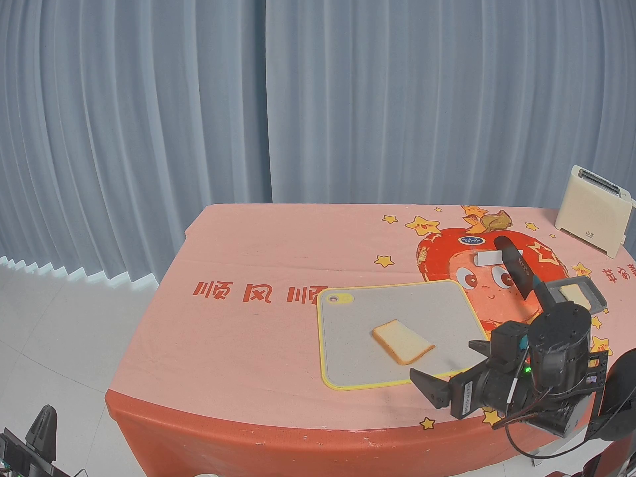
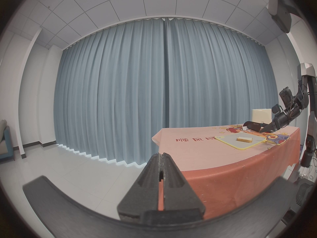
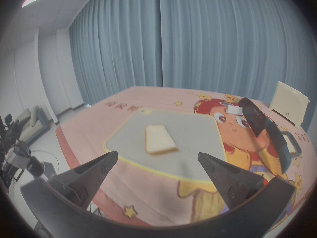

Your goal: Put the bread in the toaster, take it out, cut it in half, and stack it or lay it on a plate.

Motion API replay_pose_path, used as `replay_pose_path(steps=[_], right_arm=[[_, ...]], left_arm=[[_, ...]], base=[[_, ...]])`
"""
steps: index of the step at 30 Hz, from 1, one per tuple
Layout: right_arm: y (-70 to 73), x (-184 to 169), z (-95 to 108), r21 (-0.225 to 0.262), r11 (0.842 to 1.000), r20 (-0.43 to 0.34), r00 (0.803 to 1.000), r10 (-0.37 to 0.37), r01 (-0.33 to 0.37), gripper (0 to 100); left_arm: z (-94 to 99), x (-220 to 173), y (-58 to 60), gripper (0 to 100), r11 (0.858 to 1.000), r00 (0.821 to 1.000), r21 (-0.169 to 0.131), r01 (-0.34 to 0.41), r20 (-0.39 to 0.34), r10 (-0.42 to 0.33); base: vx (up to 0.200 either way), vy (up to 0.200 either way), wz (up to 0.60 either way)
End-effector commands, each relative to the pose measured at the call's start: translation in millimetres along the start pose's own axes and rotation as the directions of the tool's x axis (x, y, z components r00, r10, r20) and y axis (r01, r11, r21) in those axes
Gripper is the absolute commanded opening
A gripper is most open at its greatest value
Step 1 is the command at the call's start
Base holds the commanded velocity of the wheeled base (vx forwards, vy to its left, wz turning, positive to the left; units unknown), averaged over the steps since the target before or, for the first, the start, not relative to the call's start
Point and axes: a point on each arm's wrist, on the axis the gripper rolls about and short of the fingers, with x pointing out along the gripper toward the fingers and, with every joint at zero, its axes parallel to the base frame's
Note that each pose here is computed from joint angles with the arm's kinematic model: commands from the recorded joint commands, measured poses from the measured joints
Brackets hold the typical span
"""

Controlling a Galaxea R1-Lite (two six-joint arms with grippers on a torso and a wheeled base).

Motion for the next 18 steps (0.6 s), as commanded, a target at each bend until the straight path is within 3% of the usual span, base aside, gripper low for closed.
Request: replay_pose_path(steps=[1, 7, 13, 18], right_arm=[[8.1, 14, -9, -0.013, 1.000, 0.035, 0.999, 0.023, -0.023, 100], [10.2, 13, 4, -0.107, 0.994, 0.107, 0.994, 0.037, -0.025, 100], [18.8, 20, 34, -0.142, 0.990, 0.185, 0.982, 0.045, -0.018, 100], [25.7, 33, 41, -0.177, 0.984, 0.156, 0.987, 0.035, -0.007, 100]], left_arm=[[-5.3, 0, 0.0, 0, 1.000, 1.000, -0.001, 0.000, -0.001, 0.000], [-5.3, 0, 0.0, 0, 1.000, 1.000, 0.001, 0.000, -0.001, 0.000], [-5.3, 0, 0.0, 0, 1.000, 1.000, -0.001, 0.000, -0.001, 0.000], [-5.3, 0, 0.0, 0, 1.000, 1.000, -0.001, 0.000, -0.001, 0.000]], base=[[0.000, 0.000, 0.00], [0.000, 0.000, 0.00], [0.000, 0.000, 0.00], [0.000, 0.000, 0.00]])
